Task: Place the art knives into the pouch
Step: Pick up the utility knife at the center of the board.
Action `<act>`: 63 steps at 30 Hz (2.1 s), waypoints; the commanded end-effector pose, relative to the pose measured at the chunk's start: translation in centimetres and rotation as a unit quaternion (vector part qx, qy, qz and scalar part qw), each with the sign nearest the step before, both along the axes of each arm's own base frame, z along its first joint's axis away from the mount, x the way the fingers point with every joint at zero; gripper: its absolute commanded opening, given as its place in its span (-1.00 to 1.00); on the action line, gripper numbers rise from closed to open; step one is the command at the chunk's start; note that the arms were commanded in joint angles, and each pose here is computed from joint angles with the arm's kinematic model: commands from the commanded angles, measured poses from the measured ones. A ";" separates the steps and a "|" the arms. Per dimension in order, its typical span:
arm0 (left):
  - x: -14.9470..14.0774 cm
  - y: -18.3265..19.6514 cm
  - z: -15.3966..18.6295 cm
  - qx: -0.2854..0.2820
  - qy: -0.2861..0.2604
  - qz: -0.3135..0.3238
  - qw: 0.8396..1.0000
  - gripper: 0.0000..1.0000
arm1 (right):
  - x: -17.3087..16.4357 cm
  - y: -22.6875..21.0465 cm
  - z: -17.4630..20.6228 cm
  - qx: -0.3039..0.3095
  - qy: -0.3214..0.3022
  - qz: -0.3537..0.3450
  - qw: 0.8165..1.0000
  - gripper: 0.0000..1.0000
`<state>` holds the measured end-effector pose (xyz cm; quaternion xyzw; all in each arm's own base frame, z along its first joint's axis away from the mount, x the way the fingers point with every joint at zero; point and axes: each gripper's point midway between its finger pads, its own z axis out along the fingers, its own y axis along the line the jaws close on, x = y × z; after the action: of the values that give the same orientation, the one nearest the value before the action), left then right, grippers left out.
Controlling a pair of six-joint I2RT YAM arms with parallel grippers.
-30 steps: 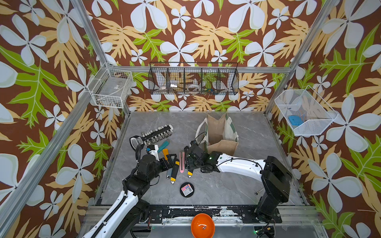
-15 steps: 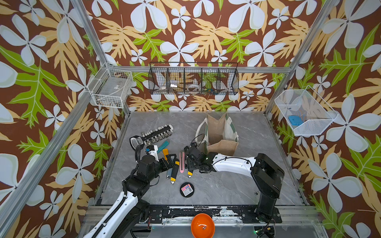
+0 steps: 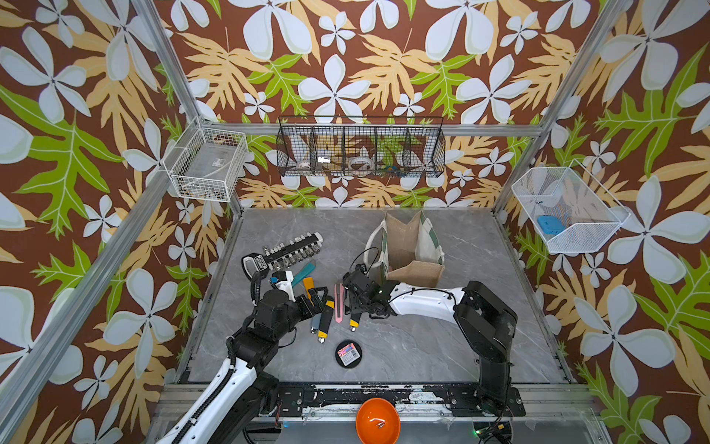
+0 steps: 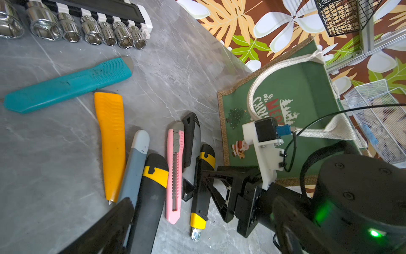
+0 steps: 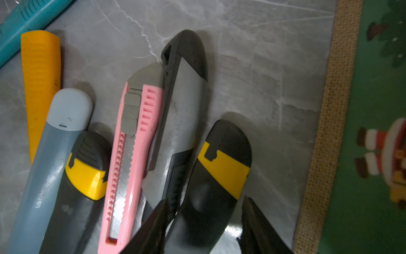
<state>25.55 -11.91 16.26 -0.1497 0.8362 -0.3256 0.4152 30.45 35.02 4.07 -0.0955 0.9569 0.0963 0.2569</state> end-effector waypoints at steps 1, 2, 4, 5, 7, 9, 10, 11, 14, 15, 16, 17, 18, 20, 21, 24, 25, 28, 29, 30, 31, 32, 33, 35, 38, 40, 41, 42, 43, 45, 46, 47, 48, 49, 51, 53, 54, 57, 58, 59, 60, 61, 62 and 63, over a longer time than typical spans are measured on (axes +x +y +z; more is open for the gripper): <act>0.2 0.2 0.3 0.007 -0.008 0.003 1.000 1.00 | 0.5 -0.4 -0.1 -0.013 -0.006 -0.007 1.000 0.06; 0.2 0.2 0.2 0.008 -0.007 0.003 1.000 1.00 | 0.7 -0.6 -0.1 -0.020 -0.009 -0.010 1.000 0.06; 0.2 0.3 0.2 0.012 -0.008 0.005 1.000 1.00 | 1.0 -0.9 -0.2 -0.033 -0.012 -0.014 0.999 0.03; 0.2 0.5 0.1 0.014 -0.008 0.007 1.000 1.00 | 1.0 -1.0 -0.3 -0.035 -0.012 -0.015 0.999 0.03; 0.2 0.6 0.1 0.018 -0.009 0.010 1.000 1.00 | 1.1 -0.8 -0.6 -0.035 -0.009 -0.013 0.999 0.01; 0.2 0.7 0.1 0.018 -0.010 0.011 1.000 1.00 | 1.2 -0.8 -0.9 -0.039 -0.006 -0.013 0.999 -0.02; 0.2 0.7 0.2 0.018 -0.011 0.011 1.000 1.00 | 1.3 -0.9 -1.1 -0.044 -0.007 -0.015 0.999 -0.03; 0.1 0.7 0.1 0.018 -0.011 0.011 1.000 1.00 | 1.5 -1.1 -1.1 -0.048 -0.008 -0.017 0.999 -0.03; 0.1 0.9 0.2 0.020 -0.012 0.016 1.000 1.00 | 1.7 -1.0 -1.5 -0.053 -0.007 -0.016 0.998 -0.04; 0.1 1.0 0.2 0.021 -0.015 0.018 1.000 1.00 | 1.7 -1.0 -1.7 -0.052 -0.004 -0.015 0.999 -0.05; 0.1 1.1 0.2 0.022 -0.015 0.021 0.999 1.00 | 1.7 -0.9 -1.8 -0.051 -0.001 -0.014 0.999 -0.06; 0.1 1.2 0.3 0.023 -0.016 0.022 0.999 1.00 | 1.7 -0.8 -2.0 -0.051 0.000 -0.014 0.999 -0.05; 0.0 1.2 0.3 0.023 -0.017 0.022 0.999 1.00 | 1.8 -0.8 -2.1 -0.052 0.002 -0.014 0.999 -0.06; 0.0 1.2 0.2 0.024 -0.017 0.022 0.999 1.00 | 1.7 -1.0 -2.4 -0.056 0.003 -0.014 0.998 -0.05; 0.1 1.2 0.2 0.024 -0.017 0.023 0.999 1.00 | 1.7 -1.0 -2.5 -0.059 0.004 -0.014 0.998 -0.05; 0.1 1.2 0.1 0.024 -0.014 0.021 0.999 1.00 | 1.8 -1.5 -2.8 -0.070 0.005 -0.018 0.997 -0.03; 0.1 1.1 0.1 0.025 -0.014 0.020 0.999 1.00 | 1.8 -1.7 -2.9 -0.074 0.004 -0.020 0.997 -0.03; 0.2 1.0 0.1 0.024 -0.015 0.019 0.999 1.00 | 1.8 -2.0 -3.2 -0.084 0.007 -0.021 0.996 -0.04; 0.2 1.0 0.1 0.023 -0.015 0.018 0.999 1.00 | 1.8 -2.0 -3.3 -0.084 0.007 -0.021 0.996 -0.04; 0.2 1.0 0.2 0.023 -0.015 0.018 0.999 1.00 | 1.8 -2.0 -3.3 -0.083 0.008 -0.021 0.996 -0.05; 0.3 1.0 0.2 0.023 -0.016 0.018 0.999 1.00 | 1.8 -1.9 -3.3 -0.081 0.008 -0.017 0.997 -0.07; 0.3 0.9 0.2 0.022 -0.015 0.017 0.999 1.00 | 1.8 -1.8 -3.2 -0.078 0.008 -0.013 0.997 -0.07; 0.3 0.9 0.2 0.022 -0.015 0.017 0.999 1.00 | 1.8 -1.7 -3.1 -0.075 0.007 -0.012 0.997 -0.09; 0.3 0.8 0.2 0.023 -0.015 0.015 1.000 1.00 | 1.9 -1.6 -2.8 -0.070 0.002 -0.012 0.997 -0.17; 0.4 0.7 0.2 0.023 -0.014 0.013 1.000 1.00 | 1.9 -1.2 -2.2 -0.057 -0.002 -0.008 0.998 -0.32; 0.5 0.7 0.0 0.023 -0.012 0.012 1.000 1.00 | 2.0 -1.0 -2.1 -0.054 -0.001 -0.007 0.999 -0.34; 0.5 0.7 0.0 0.023 -0.011 0.012 1.000 1.00 | 2.0 -0.9 -2.1 -0.054 0.000 -0.006 0.999 -0.34; 0.5 0.7 0.0 0.023 -0.011 0.012 1.000 1.00 | 2.0 -0.9 -2.0 -0.053 -0.001 -0.005 0.999 -0.34; 0.5 0.6 -0.1 0.023 -0.010 0.012 1.000 1.00 | 2.0 -0.9 -1.9 -0.053 0.000 -0.005 0.999 -0.34; 0.5 0.5 0.0 0.021 -0.009 0.010 1.000 1.00 | 2.1 -0.8 -1.7 -0.051 -0.004 -0.006 0.999 -0.34; 0.5 0.5 0.0 0.021 -0.009 0.009 1.000 1.00 | 2.0 -0.8 -1.6 -0.049 -0.004 -0.004 0.999 -0.34; 0.5 0.4 0.0 0.020 -0.010 0.008 1.000 1.00 | 2.1 -0.6 -1.3 -0.044 -0.006 0.000 0.999 -0.32; 0.5 0.4 0.1 0.019 -0.012 0.006 1.000 1.00 | 2.0 -0.4 -1.0 -0.040 -0.008 0.005 0.999 -0.32; 0.5 0.3 0.1 0.019 -0.012 0.004 1.000 1.00 | 2.1 -0.4 -0.7 -0.038 -0.011 0.007 0.999 -0.32; 0.6 0.3 0.0 0.021 -0.014 0.002 1.000 1.00 | 2.2 -0.3 0.2 -0.033 -0.019 0.011 0.999 -0.32; 0.7 0.1 0.0 0.020 -0.013 -0.001 1.000 1.00 | 2.3 -0.2 1.0 -0.028 -0.027 0.013 0.999 -0.32; 0.7 0.0 0.0 0.019 -0.013 -0.005 1.000 1.00 | 2.4 -0.1 1.4 -0.025 -0.032 0.014 0.999 -0.32; 0.7 -0.4 -0.1 0.014 -0.010 -0.012 1.000 1.00 | 2.6 0.2 2.6 -0.016 -0.040 0.020 0.999 -0.33; 0.7 -0.4 -0.2 0.013 -0.009 -0.013 1.000 1.00 | 2.7 0.3 3.0 -0.014 -0.043 0.021 0.999 -0.34; 0.7 -0.5 -0.2 0.013 -0.008 -0.015 1.000 1.00 | 2.8 0.4 3.5 -0.012 -0.047 0.022 0.999 -0.34; 0.7 -0.6 -0.2 0.012 -0.007 -0.017 1.000 1.00 | 2.9 0.4 3.9 -0.009 -0.051 0.023 0.998 -0.34; 0.7 -0.6 -0.2 0.011 -0.008 -0.017 1.000 1.00 | 3.0 0.6 4.4 -0.006 -0.055 0.025 0.998 -0.34; 0.7 -0.6 -0.2 0.010 -0.008 -0.018 1.000 1.00 | 3.1 0.9 5.1 -0.001 -0.060 0.030 0.998 -0.41; 0.7 -0.6 -0.1 0.009 -0.008 -0.018 1.000 1.00 | 3.1 1.3 5.6 0.004 -0.063 0.040 0.997 -0.44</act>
<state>25.93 -12.27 15.30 -0.1323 0.8472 -0.3147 0.4071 33.22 35.55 8.14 -0.1219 0.9421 0.0934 0.2982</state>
